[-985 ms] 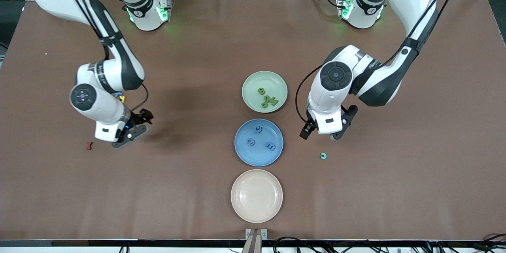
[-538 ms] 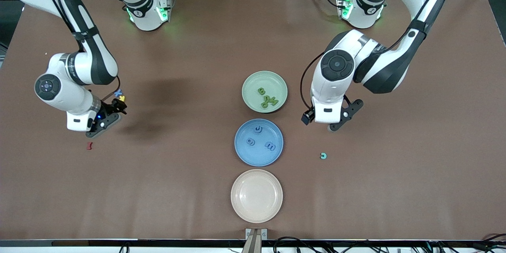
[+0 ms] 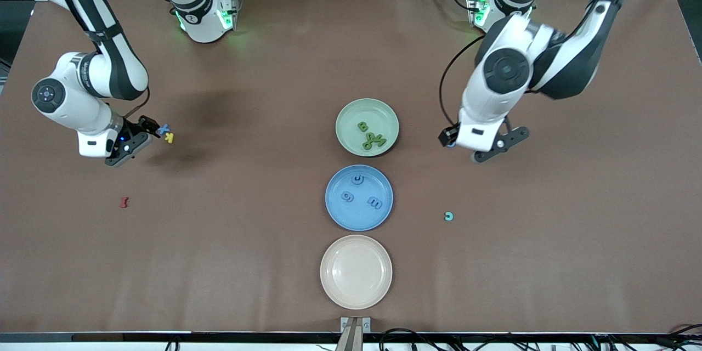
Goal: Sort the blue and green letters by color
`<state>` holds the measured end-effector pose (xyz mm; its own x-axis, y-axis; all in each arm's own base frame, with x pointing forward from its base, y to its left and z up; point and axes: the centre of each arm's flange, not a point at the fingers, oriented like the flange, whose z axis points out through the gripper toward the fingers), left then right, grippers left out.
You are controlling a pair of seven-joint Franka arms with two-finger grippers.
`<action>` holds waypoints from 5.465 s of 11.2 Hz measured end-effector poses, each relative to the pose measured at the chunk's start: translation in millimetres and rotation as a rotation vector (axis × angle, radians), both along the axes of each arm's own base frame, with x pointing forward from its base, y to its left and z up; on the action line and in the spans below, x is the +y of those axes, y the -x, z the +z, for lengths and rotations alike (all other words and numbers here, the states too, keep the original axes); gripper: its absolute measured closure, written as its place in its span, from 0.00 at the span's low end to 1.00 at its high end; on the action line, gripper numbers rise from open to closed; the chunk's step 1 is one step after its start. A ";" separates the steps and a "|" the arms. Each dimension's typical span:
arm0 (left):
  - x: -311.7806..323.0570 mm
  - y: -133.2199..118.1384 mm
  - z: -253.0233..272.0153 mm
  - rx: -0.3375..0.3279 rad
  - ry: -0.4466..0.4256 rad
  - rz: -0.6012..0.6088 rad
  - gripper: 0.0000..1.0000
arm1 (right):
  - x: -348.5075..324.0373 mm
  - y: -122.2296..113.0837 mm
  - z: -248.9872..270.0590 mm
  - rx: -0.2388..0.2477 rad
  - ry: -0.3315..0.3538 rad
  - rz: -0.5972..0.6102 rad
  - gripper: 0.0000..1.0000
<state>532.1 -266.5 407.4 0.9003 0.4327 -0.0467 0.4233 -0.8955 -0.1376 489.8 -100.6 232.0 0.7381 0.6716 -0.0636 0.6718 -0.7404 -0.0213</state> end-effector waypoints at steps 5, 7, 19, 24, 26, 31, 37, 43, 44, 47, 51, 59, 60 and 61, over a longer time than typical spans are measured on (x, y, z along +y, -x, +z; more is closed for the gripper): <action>63.5 9.8 16.9 0.024 0.024 -0.159 0.00 | -14.3 36.9 -33.6 0.038 -0.022 0.015 0.00; 84.5 11.5 14.5 0.044 0.034 -0.214 0.00 | -10.8 43.5 -39.9 0.053 -0.028 0.018 0.00; 178.9 -12.7 174.6 -0.134 0.135 -0.391 0.00 | -3.7 49.5 -69.8 0.054 -0.047 0.035 0.00; 191.9 -7.0 233.9 -0.135 0.135 -0.449 0.00 | -16.7 52.0 -69.2 0.051 -0.054 0.095 0.06; 193.5 -6.9 236.7 -0.138 0.134 -0.447 0.00 | -18.9 52.9 -69.3 0.051 -0.055 0.100 0.06; 208.8 -8.8 241.8 -0.150 0.131 -0.428 0.00 | -19.0 53.1 -69.4 0.052 -0.057 0.115 0.07; 202.7 -3.5 252.7 -0.163 0.128 -0.466 0.00 | -17.7 52.9 -68.2 0.048 -0.060 0.176 0.42; 202.4 -3.4 252.8 -0.162 0.128 -0.475 0.00 | -10.9 50.7 -67.3 0.043 -0.060 0.207 0.57; 202.3 -3.4 252.8 -0.161 0.128 -0.475 0.00 | -9.7 50.1 -67.0 0.041 -0.059 0.210 0.58; 196.7 -2.7 252.8 -0.160 0.123 -0.490 0.00 | -8.7 49.6 -66.5 0.040 -0.059 0.214 0.59; 195.7 -2.7 252.9 -0.161 0.122 -0.492 0.00 | -6.5 47.7 -65.5 0.032 -0.057 0.221 0.59; 195.8 -2.9 250.6 -0.152 0.110 -0.540 0.00 | -1.5 28.8 -53.1 -0.015 -0.044 0.239 0.65; 196.9 -3.2 250.8 -0.150 0.093 -0.542 0.00 | -1.6 28.5 -52.9 -0.016 -0.044 0.239 0.65; 195.5 -3.0 250.8 -0.149 0.088 -0.548 0.00 | -1.1 26.3 -51.4 -0.022 -0.042 0.240 0.65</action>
